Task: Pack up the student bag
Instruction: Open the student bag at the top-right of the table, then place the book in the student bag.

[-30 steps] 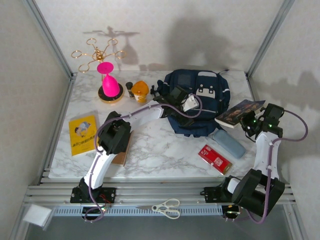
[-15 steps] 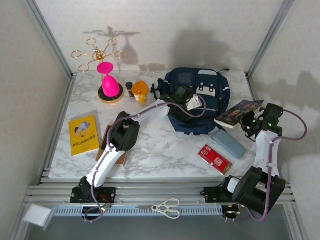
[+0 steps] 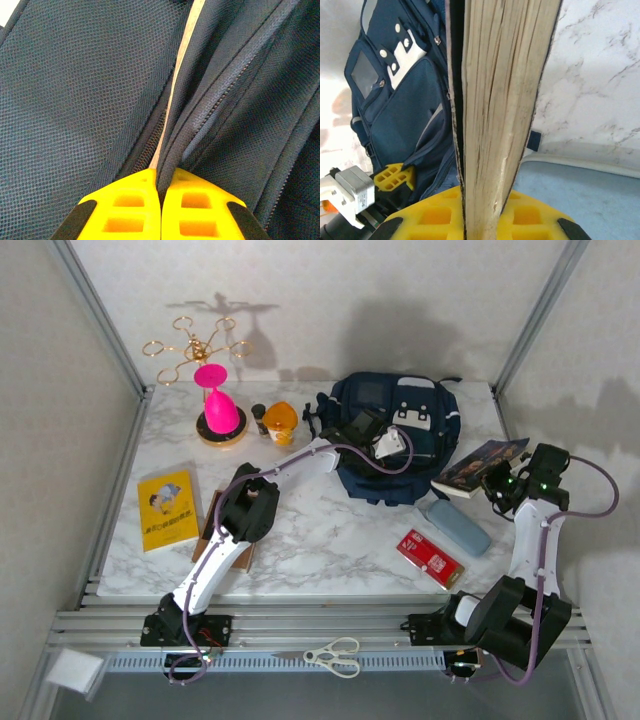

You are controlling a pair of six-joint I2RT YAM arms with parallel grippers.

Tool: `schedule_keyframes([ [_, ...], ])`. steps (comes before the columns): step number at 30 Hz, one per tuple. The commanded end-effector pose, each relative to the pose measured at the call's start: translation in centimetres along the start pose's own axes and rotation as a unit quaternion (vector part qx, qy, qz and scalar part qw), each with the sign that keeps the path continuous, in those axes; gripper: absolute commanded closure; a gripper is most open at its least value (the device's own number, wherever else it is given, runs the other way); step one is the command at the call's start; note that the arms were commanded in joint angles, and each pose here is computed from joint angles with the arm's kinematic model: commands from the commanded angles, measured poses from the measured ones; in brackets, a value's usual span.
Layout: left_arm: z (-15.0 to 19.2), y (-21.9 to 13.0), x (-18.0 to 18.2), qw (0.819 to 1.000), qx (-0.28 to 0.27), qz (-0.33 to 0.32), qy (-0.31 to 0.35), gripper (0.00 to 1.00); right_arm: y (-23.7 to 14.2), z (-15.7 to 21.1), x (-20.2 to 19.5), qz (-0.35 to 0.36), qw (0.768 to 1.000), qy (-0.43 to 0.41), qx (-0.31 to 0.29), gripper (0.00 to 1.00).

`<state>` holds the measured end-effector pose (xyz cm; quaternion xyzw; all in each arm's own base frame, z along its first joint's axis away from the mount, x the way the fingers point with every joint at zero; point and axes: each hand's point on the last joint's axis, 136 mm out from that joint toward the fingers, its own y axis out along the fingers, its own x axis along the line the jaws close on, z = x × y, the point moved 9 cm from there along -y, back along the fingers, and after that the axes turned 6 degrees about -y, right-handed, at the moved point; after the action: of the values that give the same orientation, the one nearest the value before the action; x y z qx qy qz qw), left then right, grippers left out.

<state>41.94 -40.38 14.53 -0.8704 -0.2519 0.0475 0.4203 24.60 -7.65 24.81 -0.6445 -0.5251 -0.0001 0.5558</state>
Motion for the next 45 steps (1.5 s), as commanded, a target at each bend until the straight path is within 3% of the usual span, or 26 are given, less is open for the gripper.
schedule_keyframes([
  [1, -4.5, -5.8, 1.5, 0.996, -0.080, -0.022, -0.044, 1.00, -2.6, -0.6, 1.8, -0.029, 0.998, -0.035, -0.033, 1.00],
  [9, -8.7, -12.6, 2.5, 0.976, -0.167, -0.077, -0.116, 1.00, -4.0, 1.4, 2.3, -0.053, 0.998, -0.043, 0.012, 1.00],
  [15, -10.4, -16.1, 2.9, 0.959, -0.211, -0.097, -0.165, 1.00, -3.1, 4.8, 5.2, -0.161, 0.980, -0.070, 0.090, 1.00],
  [17, -10.8, -16.8, 2.8, 0.955, -0.220, -0.089, -0.178, 1.00, -2.0, 6.1, 5.5, -0.209, 0.969, -0.054, 0.124, 1.00],
  [22, -11.2, -18.4, 2.7, 0.946, -0.230, -0.094, -0.210, 1.00, 0.7, 8.4, 6.5, -0.244, 0.954, -0.061, 0.162, 1.00],
  [25, -11.1, -18.6, 2.1, 0.950, -0.225, -0.070, -0.207, 1.00, 3.0, 9.3, 7.5, -0.271, 0.941, -0.076, 0.187, 1.00],
  [29, -10.8, -18.9, 1.4, 0.952, -0.215, -0.052, -0.213, 1.00, 5.2, 8.0, 9.7, -0.327, 0.922, -0.122, 0.170, 1.00],
  [39, -10.6, -20.1, 1.1, 0.941, -0.226, -0.035, -0.248, 1.00, 11.8, 6.0, 11.5, -0.329, 0.918, -0.168, 0.144, 0.98],
  [45, -10.8, -20.3, 1.2, 0.937, -0.235, -0.037, -0.257, 1.00, 16.5, 4.9, 12.4, -0.275, 0.936, -0.163, 0.146, 0.89],
])
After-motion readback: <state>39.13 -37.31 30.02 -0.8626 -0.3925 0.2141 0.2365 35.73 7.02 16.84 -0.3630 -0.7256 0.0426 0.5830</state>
